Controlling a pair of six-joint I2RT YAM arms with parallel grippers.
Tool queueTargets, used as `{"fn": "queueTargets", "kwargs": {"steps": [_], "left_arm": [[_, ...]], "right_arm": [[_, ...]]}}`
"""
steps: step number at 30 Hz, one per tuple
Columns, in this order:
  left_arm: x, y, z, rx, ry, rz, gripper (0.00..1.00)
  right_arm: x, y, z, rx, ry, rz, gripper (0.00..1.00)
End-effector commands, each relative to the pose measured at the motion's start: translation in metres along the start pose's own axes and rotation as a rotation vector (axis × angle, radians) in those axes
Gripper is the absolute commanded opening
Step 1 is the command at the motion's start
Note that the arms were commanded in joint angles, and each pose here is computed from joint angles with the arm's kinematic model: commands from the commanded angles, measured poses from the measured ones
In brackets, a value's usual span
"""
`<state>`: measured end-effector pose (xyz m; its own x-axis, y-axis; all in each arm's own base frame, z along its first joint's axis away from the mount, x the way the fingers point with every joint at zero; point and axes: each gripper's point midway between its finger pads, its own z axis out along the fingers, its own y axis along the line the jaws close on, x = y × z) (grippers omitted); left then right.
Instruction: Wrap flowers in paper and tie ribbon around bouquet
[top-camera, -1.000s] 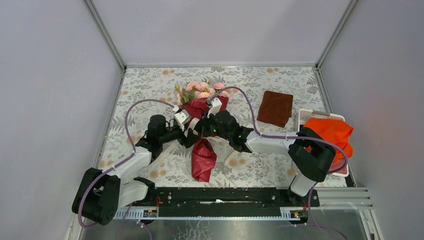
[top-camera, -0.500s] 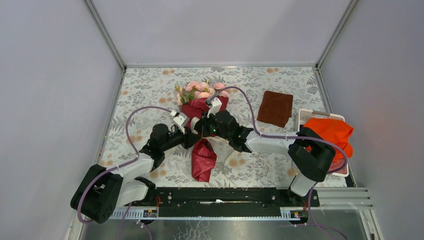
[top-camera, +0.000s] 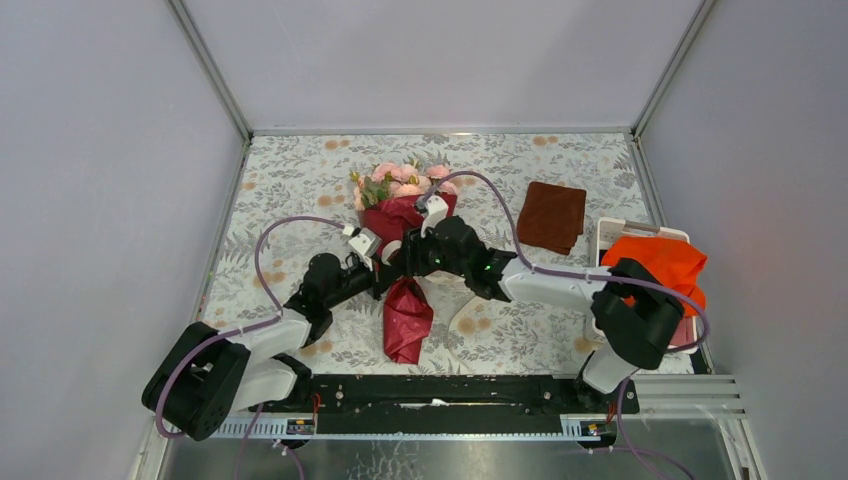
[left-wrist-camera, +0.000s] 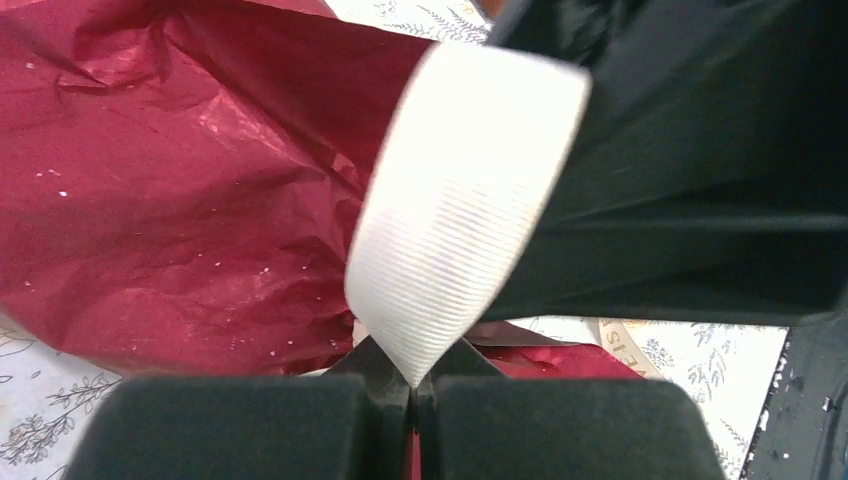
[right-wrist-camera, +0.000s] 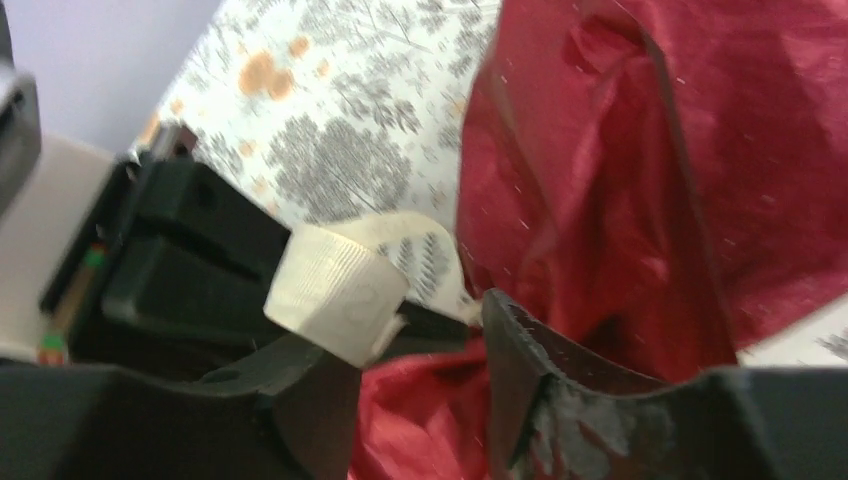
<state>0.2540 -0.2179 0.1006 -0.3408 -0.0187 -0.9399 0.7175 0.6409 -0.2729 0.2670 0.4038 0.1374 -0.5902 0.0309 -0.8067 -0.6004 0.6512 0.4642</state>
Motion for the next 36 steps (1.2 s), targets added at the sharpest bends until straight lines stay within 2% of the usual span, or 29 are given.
{"fn": "queueTargets", "kwargs": {"steps": [1,3,6,8,9,12,15,17,21,24,26,27,30,31,34,36], "left_arm": [[-0.018,0.006,0.0,-0.037,-0.081,0.074,0.0],[-0.018,0.006,-0.001,-0.034,-0.084,0.097,0.0],[-0.014,0.002,-0.003,-0.009,-0.075,0.118,0.0],[-0.012,0.001,-0.004,-0.001,-0.072,0.132,0.0],[-0.011,0.001,-0.004,0.002,-0.069,0.141,0.0],[-0.014,-0.001,-0.005,0.013,-0.071,0.188,0.0],[-0.015,-0.002,-0.005,0.025,-0.071,0.215,0.0],[-0.015,-0.003,-0.005,0.033,-0.069,0.216,0.0],[-0.018,-0.005,-0.006,0.043,-0.076,0.255,0.0],[-0.018,-0.004,-0.006,0.037,-0.072,0.257,0.0],[-0.018,-0.004,-0.006,0.04,-0.071,0.262,0.0],[-0.018,-0.005,-0.006,0.042,-0.071,0.264,0.0],[-0.019,-0.004,-0.006,0.04,-0.071,0.268,0.0],[-0.018,-0.005,-0.006,0.045,-0.07,0.271,0.0],[-0.018,-0.006,-0.006,0.055,-0.074,0.293,0.0],[-0.02,-0.006,-0.006,0.056,-0.083,0.316,0.0]], "right_arm": [[-0.009,-0.006,-0.055,-0.036,0.132,-0.173,0.64],[0.018,-0.009,-0.092,-0.128,0.317,-0.324,0.71],[0.061,-0.008,-0.15,-0.353,0.559,-0.607,0.75],[0.08,-0.012,-0.17,-0.515,0.605,-0.816,0.78],[0.082,-0.02,-0.168,-0.53,0.597,-0.911,0.79],[0.08,-0.051,-0.146,-0.444,0.587,-1.094,0.8],[0.089,-0.067,-0.132,-0.465,0.661,-1.18,0.8],[0.1,-0.077,-0.124,-0.487,0.732,-1.184,0.79],[0.109,-0.098,-0.109,-0.481,0.774,-1.215,0.8],[0.121,-0.11,-0.108,-0.505,0.852,-1.187,0.79],[0.13,-0.114,-0.111,-0.522,0.918,-1.152,0.74],[0.133,-0.116,-0.112,-0.525,0.941,-1.135,0.67],[0.132,-0.113,-0.12,-0.521,0.972,-1.093,0.12],[0.128,-0.11,-0.124,-0.522,0.97,-1.086,0.02],[0.1,-0.087,-0.137,-0.499,0.902,-1.042,0.0],[0.059,-0.056,-0.143,-0.49,0.749,-1.021,0.0]]}}
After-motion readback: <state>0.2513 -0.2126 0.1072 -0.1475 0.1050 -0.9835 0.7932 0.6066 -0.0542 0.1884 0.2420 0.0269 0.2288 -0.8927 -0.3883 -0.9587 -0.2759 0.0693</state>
